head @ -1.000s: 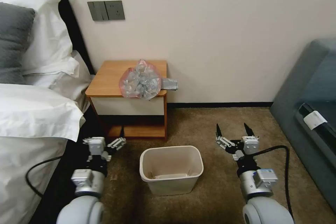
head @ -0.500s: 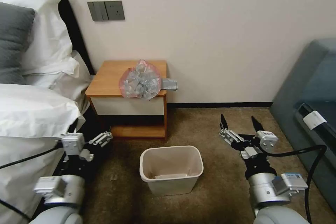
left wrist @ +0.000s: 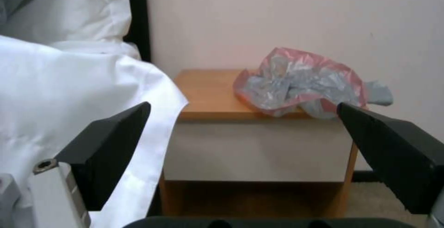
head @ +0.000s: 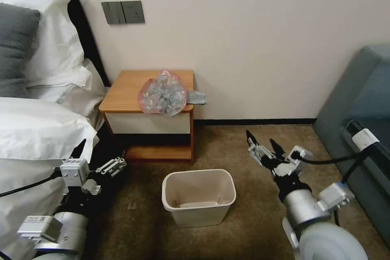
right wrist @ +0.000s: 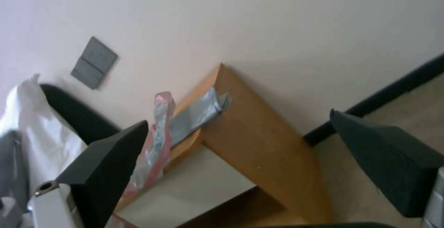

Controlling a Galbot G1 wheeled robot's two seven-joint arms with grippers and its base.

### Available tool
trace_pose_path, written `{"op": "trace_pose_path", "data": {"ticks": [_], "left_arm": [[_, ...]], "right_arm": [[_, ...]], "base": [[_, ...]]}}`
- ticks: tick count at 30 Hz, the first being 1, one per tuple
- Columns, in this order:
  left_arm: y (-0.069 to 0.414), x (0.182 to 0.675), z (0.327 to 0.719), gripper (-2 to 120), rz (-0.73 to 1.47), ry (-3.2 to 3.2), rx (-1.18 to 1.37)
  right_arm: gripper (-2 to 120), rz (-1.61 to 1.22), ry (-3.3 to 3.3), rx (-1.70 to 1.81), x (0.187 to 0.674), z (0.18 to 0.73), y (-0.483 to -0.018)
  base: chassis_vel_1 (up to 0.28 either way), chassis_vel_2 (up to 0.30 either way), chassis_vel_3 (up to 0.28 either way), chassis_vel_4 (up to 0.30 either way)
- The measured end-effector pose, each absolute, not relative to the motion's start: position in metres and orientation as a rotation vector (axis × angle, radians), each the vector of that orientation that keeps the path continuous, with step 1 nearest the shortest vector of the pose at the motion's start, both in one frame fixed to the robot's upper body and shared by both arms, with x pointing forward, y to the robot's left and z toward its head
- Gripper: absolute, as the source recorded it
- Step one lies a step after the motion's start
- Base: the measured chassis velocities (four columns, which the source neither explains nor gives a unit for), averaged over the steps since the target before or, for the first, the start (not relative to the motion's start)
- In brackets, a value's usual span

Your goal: Pick up the garbage bag from the table and place it over the trash can.

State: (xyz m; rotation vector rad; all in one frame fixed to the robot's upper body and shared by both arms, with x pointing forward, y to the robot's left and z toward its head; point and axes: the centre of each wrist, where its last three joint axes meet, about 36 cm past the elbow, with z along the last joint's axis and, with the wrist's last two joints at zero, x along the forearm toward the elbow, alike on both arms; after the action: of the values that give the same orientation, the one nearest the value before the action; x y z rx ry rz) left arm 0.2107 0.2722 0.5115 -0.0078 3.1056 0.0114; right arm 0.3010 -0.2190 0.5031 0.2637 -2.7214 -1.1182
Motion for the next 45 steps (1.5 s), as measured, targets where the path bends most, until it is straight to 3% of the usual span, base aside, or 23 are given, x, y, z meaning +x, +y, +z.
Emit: {"op": "trace_pose_path", "data": {"ticks": [22,33,34,42,45], "left_arm": [[0.275,0.211,0.511,100,0.002,3.099,0.008],[0.276,0.212,0.512,100,-0.01,3.093,0.021],[0.275,0.212,0.512,100,-0.015,3.087,0.036],[0.277,0.213,0.512,100,-0.006,3.081,0.046],[0.277,0.213,0.512,100,-0.005,3.081,0.049]], "right_arm": [[100,-1.693,-2.069,0.439,0.48,0.457,-0.206],[100,-1.735,-2.017,0.498,0.525,0.434,-0.171],[100,-1.732,-2.037,0.513,0.55,0.434,-0.155],[100,-1.763,-2.049,0.496,0.583,0.433,-0.148],[92,-1.767,-2.045,0.491,0.584,0.433,-0.145]], "base": [[0.0,0.0,0.0,0.0],[0.0,0.0,0.0,0.0],[0.0,0.0,0.0,0.0],[0.0,0.0,0.0,0.0],[0.0,0.0,0.0,0.0]]}}
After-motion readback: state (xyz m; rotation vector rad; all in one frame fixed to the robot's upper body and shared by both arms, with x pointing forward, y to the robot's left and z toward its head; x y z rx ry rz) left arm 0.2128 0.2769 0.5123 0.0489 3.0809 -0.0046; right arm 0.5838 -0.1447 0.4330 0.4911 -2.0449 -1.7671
